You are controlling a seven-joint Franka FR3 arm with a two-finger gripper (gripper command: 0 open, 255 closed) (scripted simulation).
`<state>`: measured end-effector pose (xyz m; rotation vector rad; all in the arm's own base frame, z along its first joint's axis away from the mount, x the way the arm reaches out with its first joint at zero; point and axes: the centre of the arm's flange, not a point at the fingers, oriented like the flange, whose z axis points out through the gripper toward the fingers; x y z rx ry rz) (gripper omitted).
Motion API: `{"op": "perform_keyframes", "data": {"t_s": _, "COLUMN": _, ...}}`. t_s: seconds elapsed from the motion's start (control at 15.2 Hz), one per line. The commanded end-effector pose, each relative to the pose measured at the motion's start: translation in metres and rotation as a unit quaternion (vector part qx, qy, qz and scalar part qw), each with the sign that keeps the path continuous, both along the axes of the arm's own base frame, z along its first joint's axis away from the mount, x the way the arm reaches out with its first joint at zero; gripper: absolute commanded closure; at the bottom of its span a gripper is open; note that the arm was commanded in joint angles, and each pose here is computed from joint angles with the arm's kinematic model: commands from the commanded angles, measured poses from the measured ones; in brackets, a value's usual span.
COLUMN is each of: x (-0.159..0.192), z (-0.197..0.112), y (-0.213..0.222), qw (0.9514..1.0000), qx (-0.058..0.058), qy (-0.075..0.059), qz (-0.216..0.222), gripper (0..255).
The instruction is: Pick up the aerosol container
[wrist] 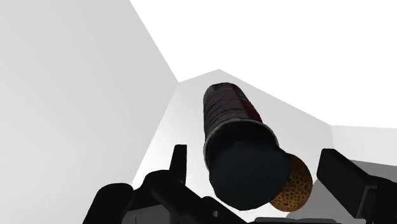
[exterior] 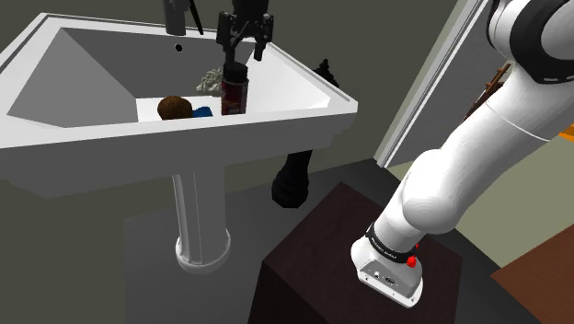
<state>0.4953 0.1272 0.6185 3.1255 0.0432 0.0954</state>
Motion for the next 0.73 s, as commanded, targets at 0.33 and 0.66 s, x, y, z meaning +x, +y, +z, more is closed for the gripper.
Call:
{"op": "perform_keyframes", "data": {"t_s": 0.33, "x": 0.007, "z": -0.031, "y": 0.003, "qw": 1.0, "qx": 0.001, "qy": 0.0, "qz": 0.001, "gripper": 0}}
{"op": "perform_keyframes", "data": {"t_s": 0.66, "x": 0.007, "z": -0.038, "y": 0.004, "qw": 1.0, "qx": 0.001, "qy": 0.0, "qz": 0.001, "gripper": 255}}
